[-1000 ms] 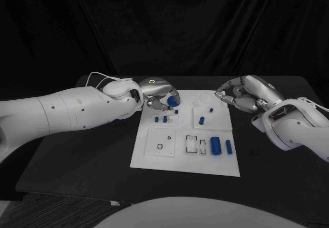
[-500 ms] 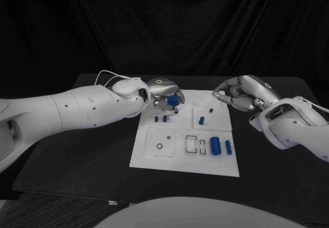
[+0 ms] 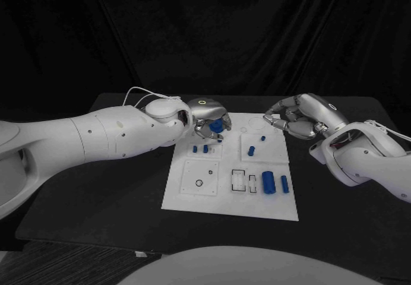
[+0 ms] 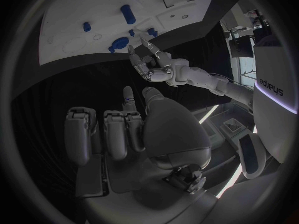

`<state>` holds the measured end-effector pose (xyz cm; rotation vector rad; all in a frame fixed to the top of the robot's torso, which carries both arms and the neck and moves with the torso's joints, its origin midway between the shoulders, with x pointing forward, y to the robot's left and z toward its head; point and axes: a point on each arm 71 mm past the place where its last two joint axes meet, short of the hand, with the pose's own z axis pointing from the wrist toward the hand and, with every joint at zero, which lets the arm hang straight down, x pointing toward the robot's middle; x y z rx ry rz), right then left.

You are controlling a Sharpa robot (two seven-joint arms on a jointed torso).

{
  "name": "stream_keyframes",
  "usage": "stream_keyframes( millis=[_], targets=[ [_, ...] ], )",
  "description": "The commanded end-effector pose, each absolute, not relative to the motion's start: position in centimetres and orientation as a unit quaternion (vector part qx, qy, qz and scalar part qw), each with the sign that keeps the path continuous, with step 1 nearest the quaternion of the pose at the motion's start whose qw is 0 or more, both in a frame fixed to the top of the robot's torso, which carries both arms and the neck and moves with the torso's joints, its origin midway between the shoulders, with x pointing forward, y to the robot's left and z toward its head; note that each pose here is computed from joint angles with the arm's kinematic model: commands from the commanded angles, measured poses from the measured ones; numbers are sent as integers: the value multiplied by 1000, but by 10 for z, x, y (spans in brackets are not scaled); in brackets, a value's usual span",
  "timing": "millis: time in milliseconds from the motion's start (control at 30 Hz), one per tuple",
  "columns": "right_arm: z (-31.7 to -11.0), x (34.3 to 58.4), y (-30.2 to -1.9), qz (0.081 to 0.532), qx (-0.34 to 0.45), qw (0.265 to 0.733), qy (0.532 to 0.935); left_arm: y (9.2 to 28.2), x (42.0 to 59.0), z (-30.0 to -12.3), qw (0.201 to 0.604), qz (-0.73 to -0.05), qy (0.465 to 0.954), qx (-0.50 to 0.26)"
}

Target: Assemble the parts on the task board

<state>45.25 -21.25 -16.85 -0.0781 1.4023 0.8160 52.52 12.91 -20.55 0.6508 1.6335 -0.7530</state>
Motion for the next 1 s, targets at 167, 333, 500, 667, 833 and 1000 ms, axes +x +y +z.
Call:
stream_keyframes(
  millis=[167,333,500,667,833,1000],
  targets=[
    [-169,454,-212,359,-32,690,628,129,528,-212,567,-307,714,274],
    [-169,454,-212,359,-33,690,628,130,529,-217,563,-301,721,270],
    [-169,454,-212,360,-33,690,628,131,530,-222,560,-297,726,267],
    [-169,454,-211,360,-33,689,628,131,531,-224,558,-295,728,266],
    [-169,454,-210,361,-34,689,628,130,531,-226,557,-295,730,266],
    [-169,454,-210,361,-34,689,628,130,532,-228,557,-293,731,265]
  ],
)
